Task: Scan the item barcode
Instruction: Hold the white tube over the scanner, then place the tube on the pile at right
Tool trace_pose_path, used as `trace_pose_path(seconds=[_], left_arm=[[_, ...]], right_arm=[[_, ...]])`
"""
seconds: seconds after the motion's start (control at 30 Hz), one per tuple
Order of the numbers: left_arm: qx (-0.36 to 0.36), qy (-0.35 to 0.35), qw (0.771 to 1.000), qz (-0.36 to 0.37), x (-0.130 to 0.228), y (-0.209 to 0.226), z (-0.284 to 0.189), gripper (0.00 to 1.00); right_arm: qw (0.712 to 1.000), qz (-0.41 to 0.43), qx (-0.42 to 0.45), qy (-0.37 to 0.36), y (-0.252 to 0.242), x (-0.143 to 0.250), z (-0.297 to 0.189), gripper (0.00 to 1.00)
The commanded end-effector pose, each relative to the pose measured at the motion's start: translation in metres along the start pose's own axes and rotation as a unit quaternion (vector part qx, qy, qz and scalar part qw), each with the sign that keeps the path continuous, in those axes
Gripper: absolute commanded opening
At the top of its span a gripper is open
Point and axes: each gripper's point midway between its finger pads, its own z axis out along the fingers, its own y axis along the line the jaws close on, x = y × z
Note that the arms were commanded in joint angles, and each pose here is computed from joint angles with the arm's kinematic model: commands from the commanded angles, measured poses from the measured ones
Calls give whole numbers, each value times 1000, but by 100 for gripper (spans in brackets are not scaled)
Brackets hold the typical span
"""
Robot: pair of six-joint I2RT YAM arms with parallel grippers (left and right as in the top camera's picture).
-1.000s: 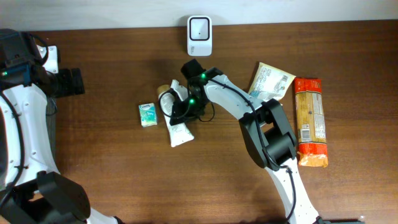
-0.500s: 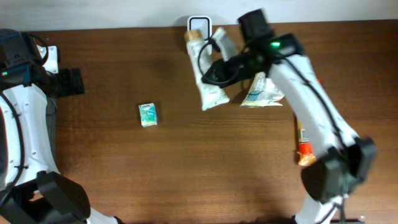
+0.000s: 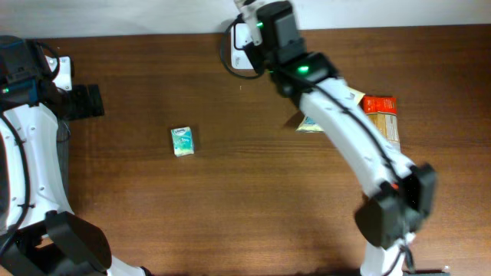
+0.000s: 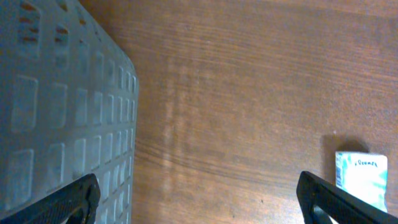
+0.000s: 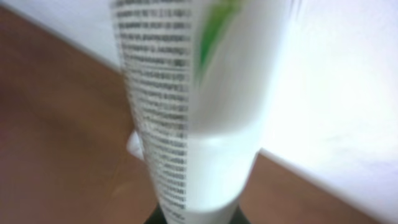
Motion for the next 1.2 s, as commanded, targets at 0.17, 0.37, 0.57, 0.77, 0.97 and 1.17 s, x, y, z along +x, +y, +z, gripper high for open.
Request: trace_pose_path(seconds=[0.17, 0.37, 0.57, 0.77, 0.97, 1.17], left_arm=[[1, -4, 1000, 2, -2, 2, -2, 99], [2, -4, 1000, 2, -1, 2, -2, 99], [1, -4, 1000, 2, -2, 2, -2, 99], [1, -4, 1000, 2, -2, 2, -2, 99], [1, -4, 1000, 2, -2, 2, -2, 99], [2, -4, 1000, 2, -1, 2, -2, 99]], right_arm=[[930, -265, 253, 37, -33, 46, 112, 4], [910, -328, 240, 81, -22, 90, 144, 4], [911, -324, 244, 71, -19, 84, 142, 4], [911, -301, 277, 49, -14, 61, 127, 4], [948, -235, 200, 84, -2, 44, 68, 4], [992, 25, -22, 119, 17, 58, -2, 4]])
